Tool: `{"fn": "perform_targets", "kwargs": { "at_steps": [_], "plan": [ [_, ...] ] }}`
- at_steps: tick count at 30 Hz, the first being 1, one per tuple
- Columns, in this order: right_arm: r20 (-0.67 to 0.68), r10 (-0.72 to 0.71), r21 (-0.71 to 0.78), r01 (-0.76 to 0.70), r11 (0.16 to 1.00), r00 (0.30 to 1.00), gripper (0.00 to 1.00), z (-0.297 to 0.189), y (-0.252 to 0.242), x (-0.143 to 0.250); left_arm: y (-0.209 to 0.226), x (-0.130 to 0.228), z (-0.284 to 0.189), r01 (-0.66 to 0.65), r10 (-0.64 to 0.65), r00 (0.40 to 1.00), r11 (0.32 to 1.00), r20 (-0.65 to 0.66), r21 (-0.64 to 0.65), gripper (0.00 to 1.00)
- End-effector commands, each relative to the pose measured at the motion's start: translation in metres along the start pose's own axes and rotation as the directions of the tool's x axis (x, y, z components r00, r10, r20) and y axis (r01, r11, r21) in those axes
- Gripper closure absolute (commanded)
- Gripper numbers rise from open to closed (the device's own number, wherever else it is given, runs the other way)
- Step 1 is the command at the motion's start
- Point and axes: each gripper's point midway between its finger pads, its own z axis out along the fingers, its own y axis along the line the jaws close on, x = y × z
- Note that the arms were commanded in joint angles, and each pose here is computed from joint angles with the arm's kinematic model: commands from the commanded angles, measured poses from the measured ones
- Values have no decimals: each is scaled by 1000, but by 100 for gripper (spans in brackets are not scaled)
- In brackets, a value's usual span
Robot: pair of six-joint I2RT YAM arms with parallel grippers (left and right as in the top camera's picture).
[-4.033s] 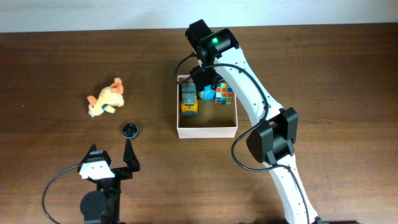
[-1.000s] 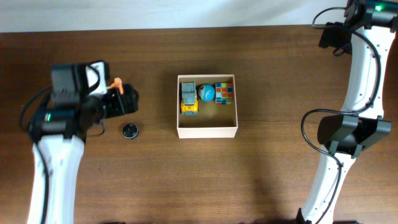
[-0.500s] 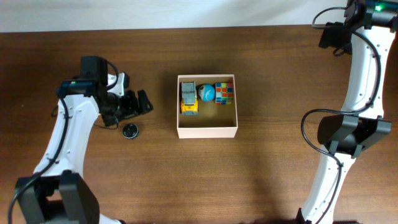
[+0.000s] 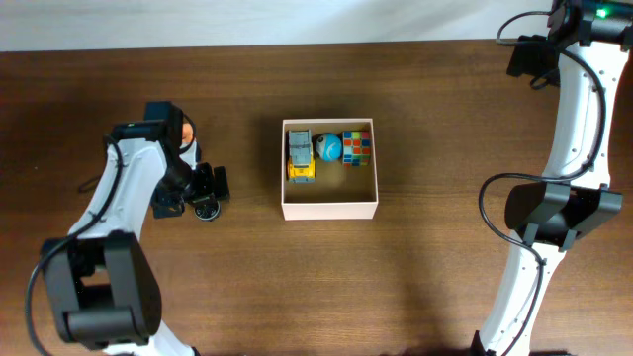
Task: Pack container
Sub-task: 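Move the left gripper over the black round puck and lower it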
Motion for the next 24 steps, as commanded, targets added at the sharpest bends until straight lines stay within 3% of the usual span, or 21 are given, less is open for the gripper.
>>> {"fn": "perform_targets", "kwargs": {
  "at_steps": [1, 17, 24],
  "plan": [
    [5, 16, 4, -16, 1000, 1000, 1, -2, -1, -1, 8, -3, 11, -7, 6, 1000, 999, -30, -38, 1],
    [5, 16, 4, -16, 1000, 1000, 1, -2, -1, -1, -3, -10, 49, -74, 67, 996, 992, -66, -98, 0],
    [5, 16, 4, -16, 1000, 1000, 1, -2, -1, -1, -4, -16, 54, -75, 70, 996, 992, -51, -100, 6]
  ]
}}
